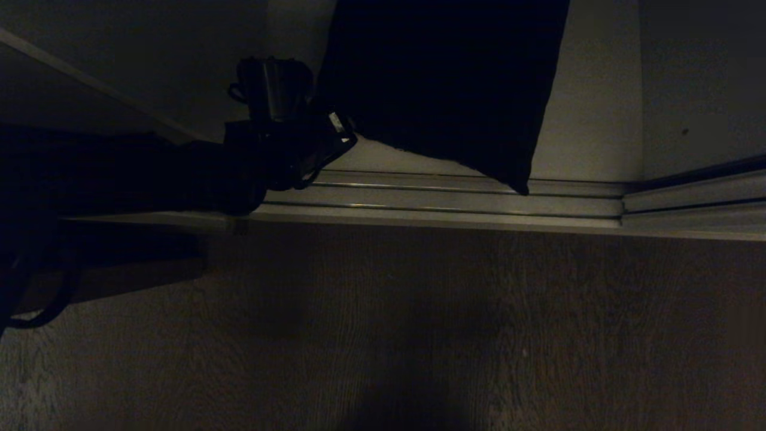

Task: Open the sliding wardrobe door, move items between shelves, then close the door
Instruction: Place the pillow on the higher shelf

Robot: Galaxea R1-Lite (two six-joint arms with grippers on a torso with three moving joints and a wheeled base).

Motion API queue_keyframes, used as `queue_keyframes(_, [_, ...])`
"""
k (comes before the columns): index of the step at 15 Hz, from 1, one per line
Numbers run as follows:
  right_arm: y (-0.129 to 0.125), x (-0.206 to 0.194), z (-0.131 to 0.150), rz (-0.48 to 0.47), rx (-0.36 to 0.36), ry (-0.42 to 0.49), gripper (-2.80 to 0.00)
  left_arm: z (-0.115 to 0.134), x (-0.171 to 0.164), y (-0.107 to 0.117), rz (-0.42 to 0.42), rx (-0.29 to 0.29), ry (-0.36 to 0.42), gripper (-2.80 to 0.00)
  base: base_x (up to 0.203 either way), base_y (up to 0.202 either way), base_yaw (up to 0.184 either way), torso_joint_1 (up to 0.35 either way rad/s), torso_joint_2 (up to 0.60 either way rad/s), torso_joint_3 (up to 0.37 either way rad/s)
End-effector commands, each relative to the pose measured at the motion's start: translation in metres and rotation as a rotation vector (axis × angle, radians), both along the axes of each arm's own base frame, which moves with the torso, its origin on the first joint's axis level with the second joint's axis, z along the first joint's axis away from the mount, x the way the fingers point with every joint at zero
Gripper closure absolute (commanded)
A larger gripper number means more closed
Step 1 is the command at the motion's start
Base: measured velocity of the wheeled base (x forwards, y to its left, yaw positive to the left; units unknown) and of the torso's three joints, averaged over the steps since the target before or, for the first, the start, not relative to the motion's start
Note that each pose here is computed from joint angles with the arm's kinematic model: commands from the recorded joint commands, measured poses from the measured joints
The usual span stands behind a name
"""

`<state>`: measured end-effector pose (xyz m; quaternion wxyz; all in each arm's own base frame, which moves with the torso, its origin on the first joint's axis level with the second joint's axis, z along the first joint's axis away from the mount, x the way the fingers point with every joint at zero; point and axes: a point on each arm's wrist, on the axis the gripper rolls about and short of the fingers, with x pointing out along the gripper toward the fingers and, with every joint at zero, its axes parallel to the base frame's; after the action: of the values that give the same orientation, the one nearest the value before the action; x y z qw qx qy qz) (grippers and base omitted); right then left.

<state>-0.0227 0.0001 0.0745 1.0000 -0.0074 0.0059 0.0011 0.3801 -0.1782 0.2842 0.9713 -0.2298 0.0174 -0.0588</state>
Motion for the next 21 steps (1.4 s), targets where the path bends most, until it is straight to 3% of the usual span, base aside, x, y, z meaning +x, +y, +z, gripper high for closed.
queue_keyframes(1, [0.0,0.0,0.0,0.001,0.0,0.0,0.0,0.001,-0.002,0.004,-0.023,-0.004,0.001,-2.8,0.0,0.0,0.0,0.0,0.0,0.0])
queue_keyframes(8, [0.0,0.0,-0.001,-0.001,0.0,0.002,0.0,-0.015,0.014,0.006,-0.039,-0.012,0.008,-2.8,0.0,0.0,0.0,0.0,0.0,0.0])
queue_keyframes(13, [0.0,0.0,0.0,0.001,0.0,0.0,0.0,-0.02,0.029,0.014,-0.066,-0.078,0.007,-2.8,0.0,0.0,0.0,0.0,0.0,0.0])
queue_keyframes(21, [0.0,0.0,0.0,0.0,0.0,0.0,0.0,0.009,0.022,0.017,-0.128,-0.168,-0.133,-2.8,0.0,0.0,0.0,0.0,0.0,0.0])
